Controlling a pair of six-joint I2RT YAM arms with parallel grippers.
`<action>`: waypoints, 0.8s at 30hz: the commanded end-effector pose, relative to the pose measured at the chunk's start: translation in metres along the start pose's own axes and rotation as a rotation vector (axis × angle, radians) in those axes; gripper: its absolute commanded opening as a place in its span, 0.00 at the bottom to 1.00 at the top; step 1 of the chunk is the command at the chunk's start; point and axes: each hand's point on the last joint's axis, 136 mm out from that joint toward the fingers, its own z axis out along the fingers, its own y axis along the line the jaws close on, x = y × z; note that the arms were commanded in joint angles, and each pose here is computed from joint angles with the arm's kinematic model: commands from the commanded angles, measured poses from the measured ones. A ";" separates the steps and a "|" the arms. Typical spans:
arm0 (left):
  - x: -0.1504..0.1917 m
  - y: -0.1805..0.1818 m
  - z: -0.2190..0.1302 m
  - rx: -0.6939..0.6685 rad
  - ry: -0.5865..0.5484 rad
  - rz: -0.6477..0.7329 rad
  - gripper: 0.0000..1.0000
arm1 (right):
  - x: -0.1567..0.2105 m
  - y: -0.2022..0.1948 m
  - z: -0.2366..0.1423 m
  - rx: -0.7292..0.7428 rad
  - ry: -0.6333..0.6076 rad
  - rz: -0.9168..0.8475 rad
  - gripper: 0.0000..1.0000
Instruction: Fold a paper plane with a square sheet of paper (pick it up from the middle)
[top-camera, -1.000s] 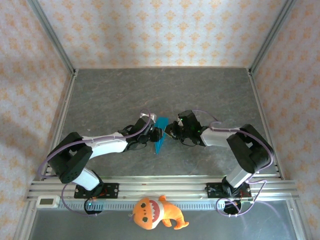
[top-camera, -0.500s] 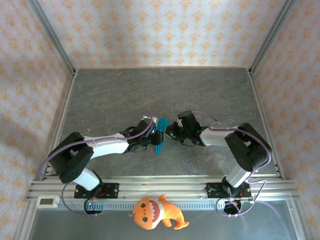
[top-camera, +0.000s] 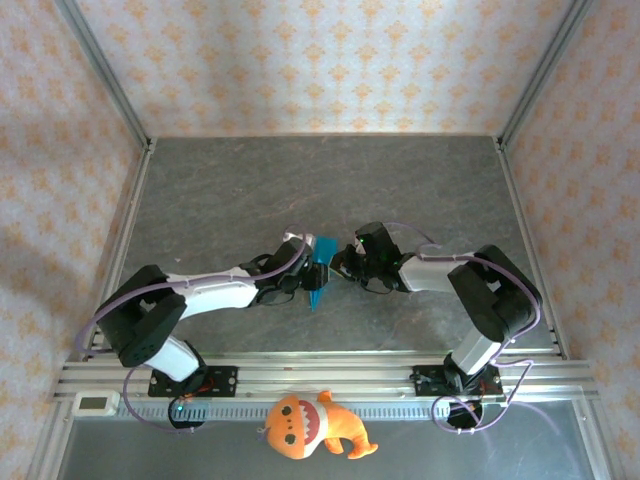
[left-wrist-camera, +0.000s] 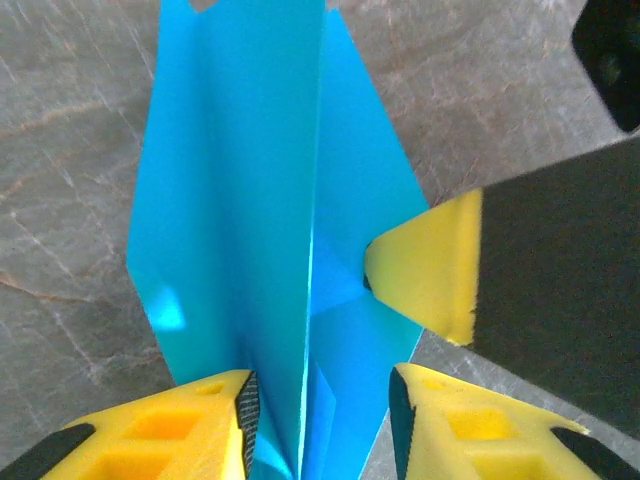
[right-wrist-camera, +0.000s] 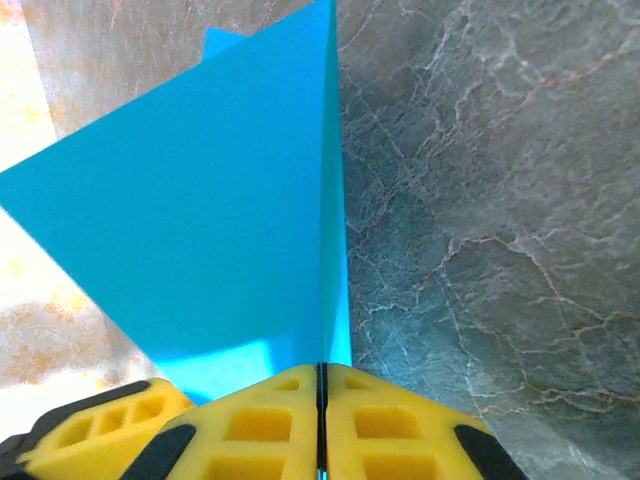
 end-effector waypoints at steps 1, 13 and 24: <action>-0.010 0.002 -0.010 -0.029 -0.050 -0.012 0.43 | 0.002 -0.002 0.002 -0.003 0.002 -0.004 0.10; 0.009 0.005 0.008 -0.046 0.030 -0.005 0.42 | 0.002 -0.001 0.001 -0.004 0.001 -0.003 0.10; 0.011 0.004 0.013 -0.055 0.036 0.002 0.33 | 0.001 0.001 0.001 -0.010 -0.001 -0.006 0.10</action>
